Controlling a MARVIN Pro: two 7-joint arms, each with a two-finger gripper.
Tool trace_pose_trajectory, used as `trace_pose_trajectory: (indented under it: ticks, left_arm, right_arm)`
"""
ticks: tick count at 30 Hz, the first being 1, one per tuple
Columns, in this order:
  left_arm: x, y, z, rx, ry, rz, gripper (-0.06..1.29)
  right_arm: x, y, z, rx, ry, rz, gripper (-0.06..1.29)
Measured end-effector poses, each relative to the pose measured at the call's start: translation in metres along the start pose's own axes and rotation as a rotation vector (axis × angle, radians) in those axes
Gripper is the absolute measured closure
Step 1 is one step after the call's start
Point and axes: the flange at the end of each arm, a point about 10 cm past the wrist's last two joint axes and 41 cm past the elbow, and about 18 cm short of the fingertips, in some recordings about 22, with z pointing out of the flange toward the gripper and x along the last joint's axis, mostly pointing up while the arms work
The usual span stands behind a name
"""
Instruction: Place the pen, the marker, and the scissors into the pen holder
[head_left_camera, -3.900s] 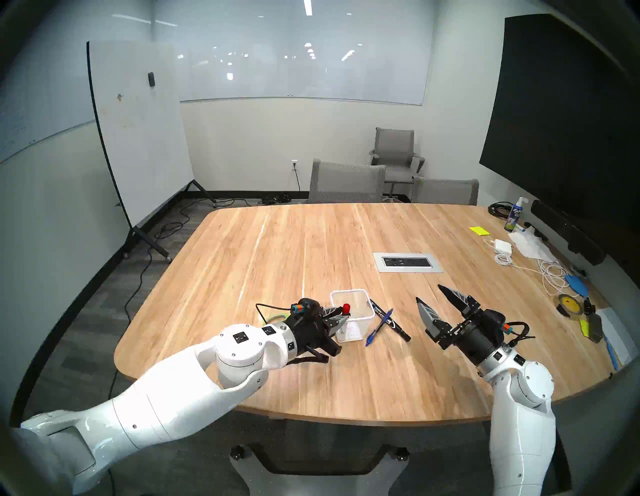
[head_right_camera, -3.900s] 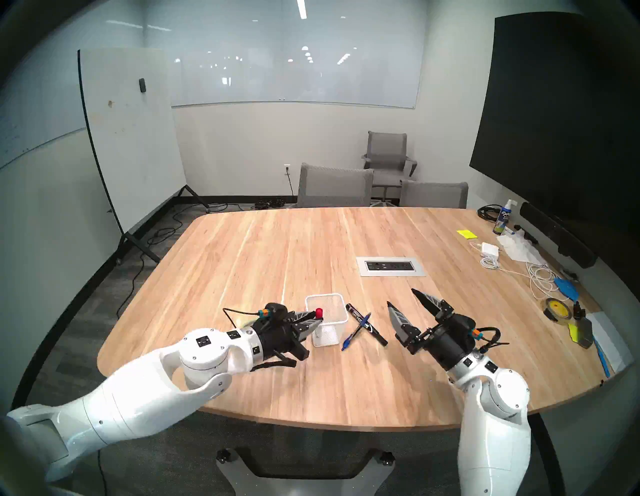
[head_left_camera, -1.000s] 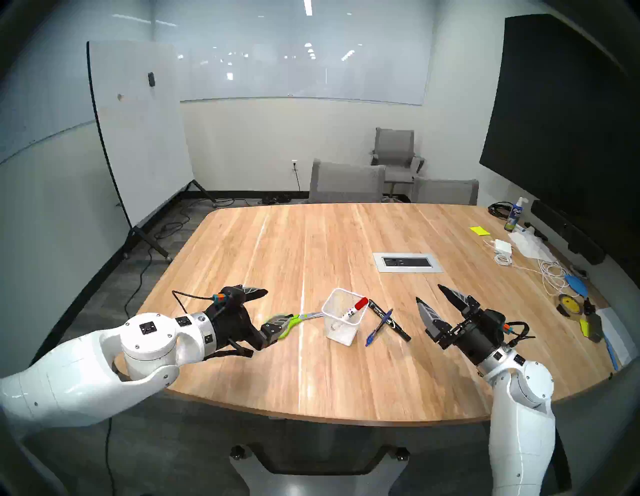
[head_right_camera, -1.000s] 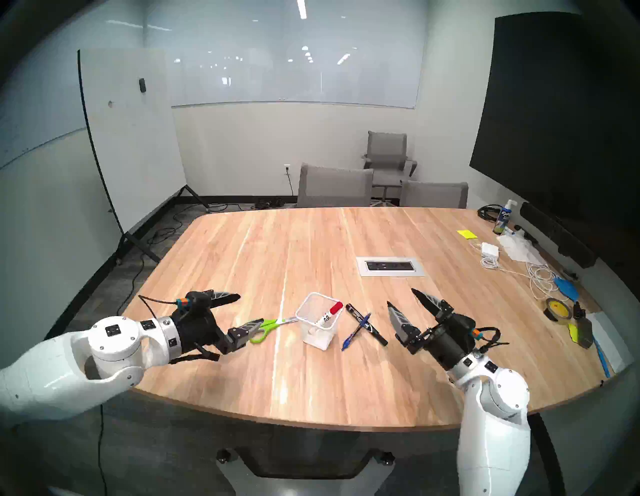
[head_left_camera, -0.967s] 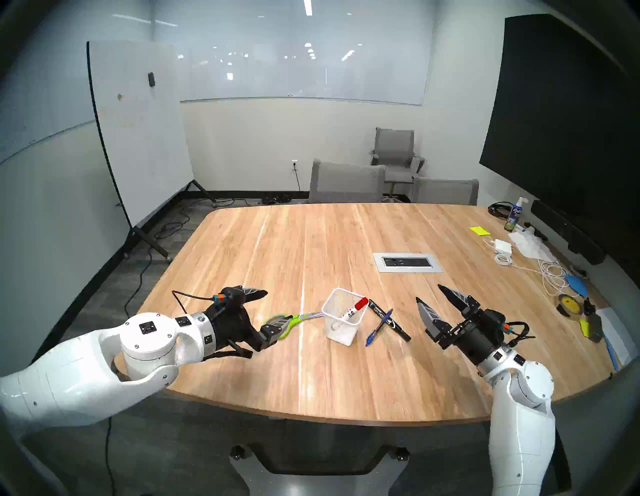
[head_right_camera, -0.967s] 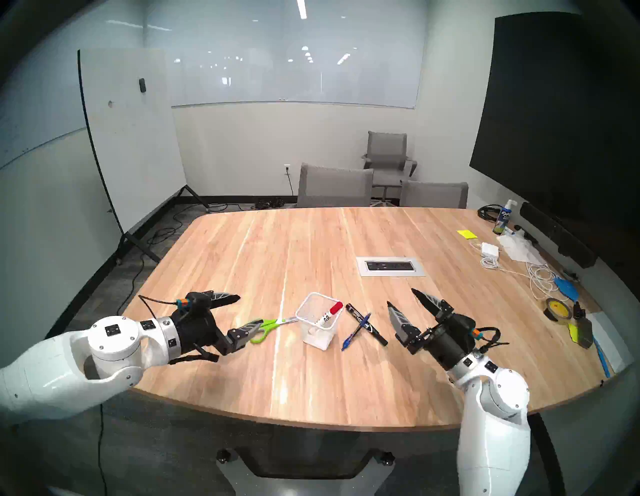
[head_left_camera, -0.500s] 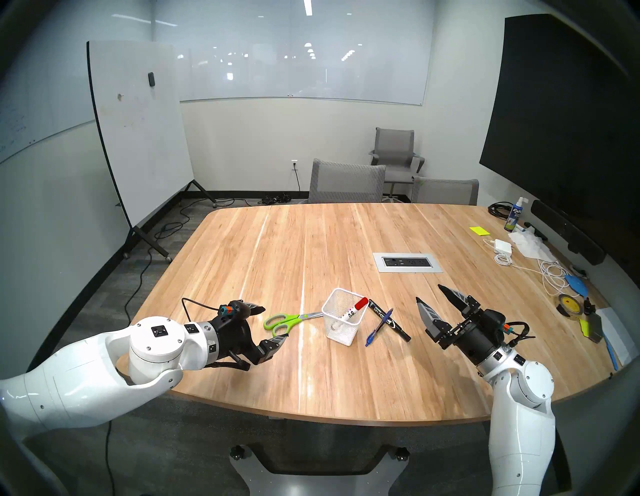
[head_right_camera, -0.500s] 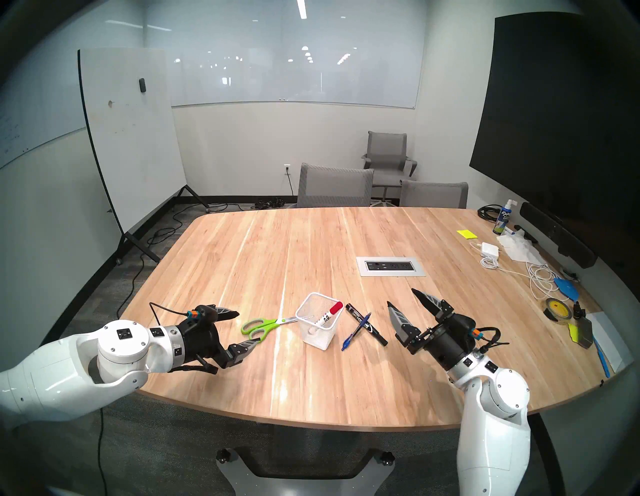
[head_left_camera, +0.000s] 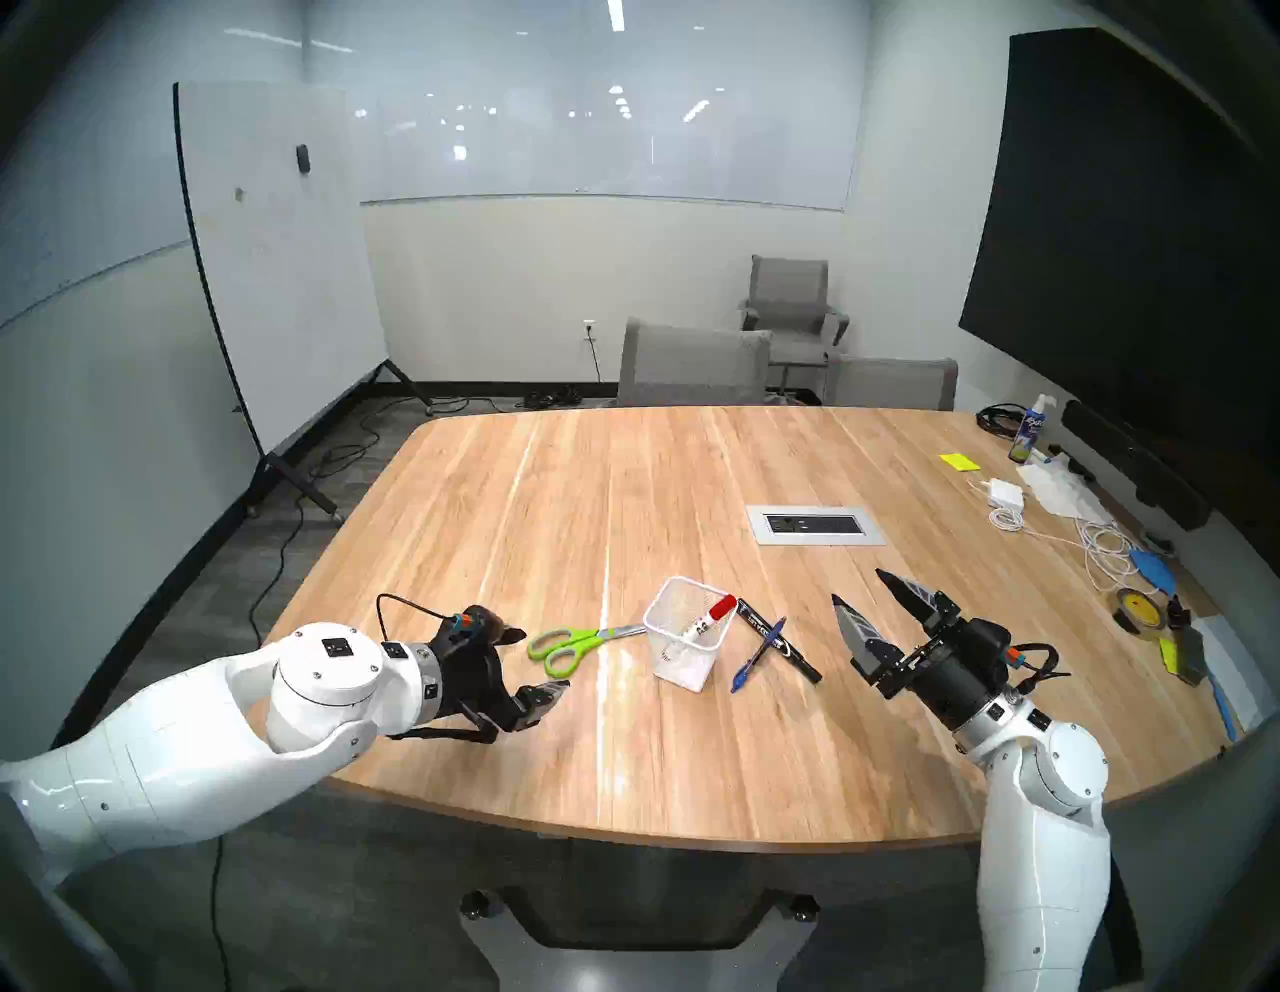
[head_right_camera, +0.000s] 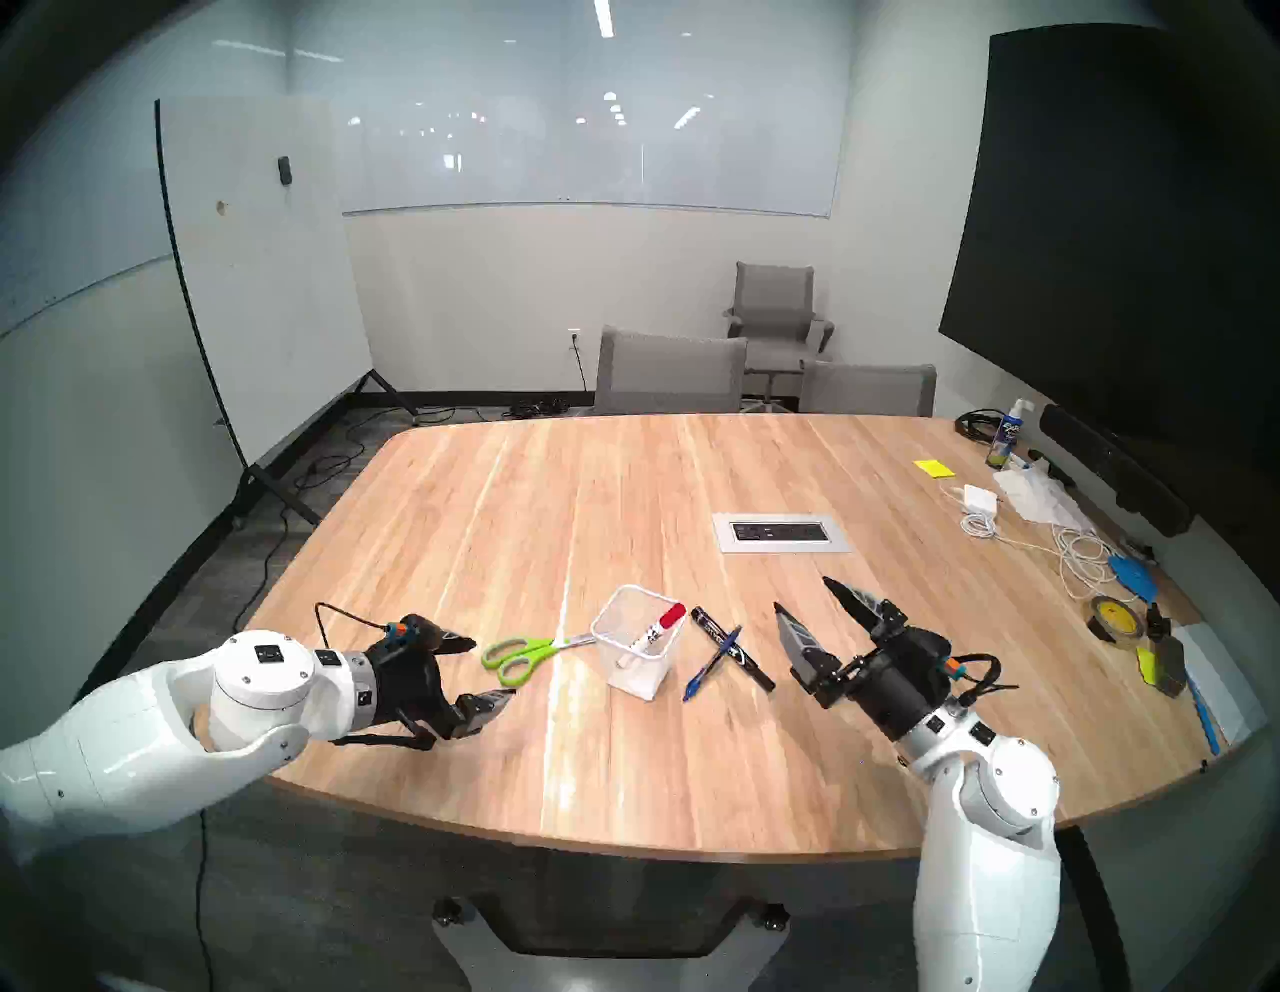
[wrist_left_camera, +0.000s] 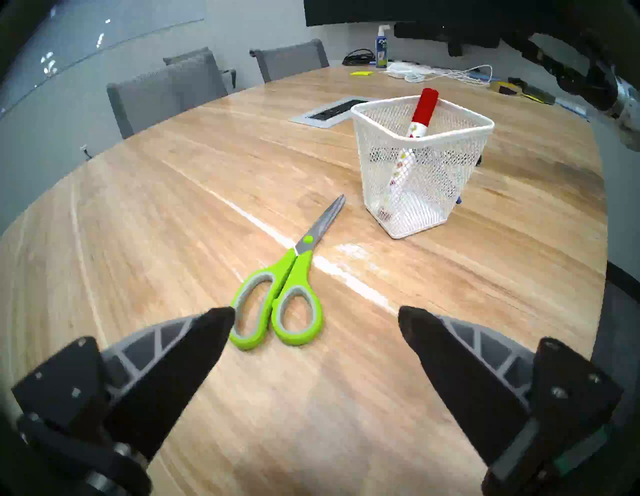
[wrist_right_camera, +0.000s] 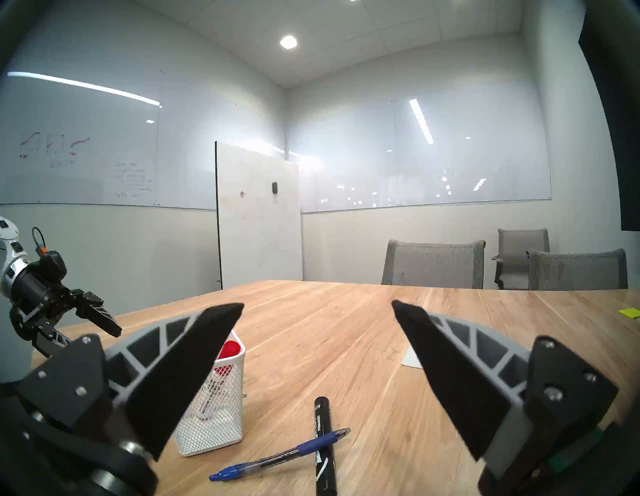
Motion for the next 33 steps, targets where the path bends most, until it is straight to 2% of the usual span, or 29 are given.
trace_pose_trajectory:
  ticks: [10, 20, 28, 33]
  left_arm:
    - [-0.003, 0.009, 0.003, -0.057, -0.113, 0.085, -0.04]
    - [0.005, 0.008, 0.005, -0.077, -0.151, 0.131, -0.04]
    - [0.005, -0.003, 0.008, -0.09, -0.187, 0.133, -0.04]
    - [0.001, -0.016, 0.011, -0.098, -0.209, 0.101, -0.04]
  right_arm:
    - [0.0, 0.0, 0.0, 0.0, 0.0, 0.0, -0.01]
    - [0.0, 0.0, 0.0, 0.0, 0.0, 0.0, -0.01]
    - [0.0, 0.0, 0.0, 0.0, 0.0, 0.0, -0.01]
    - [0.0, 0.0, 0.0, 0.0, 0.0, 0.0, -0.01]
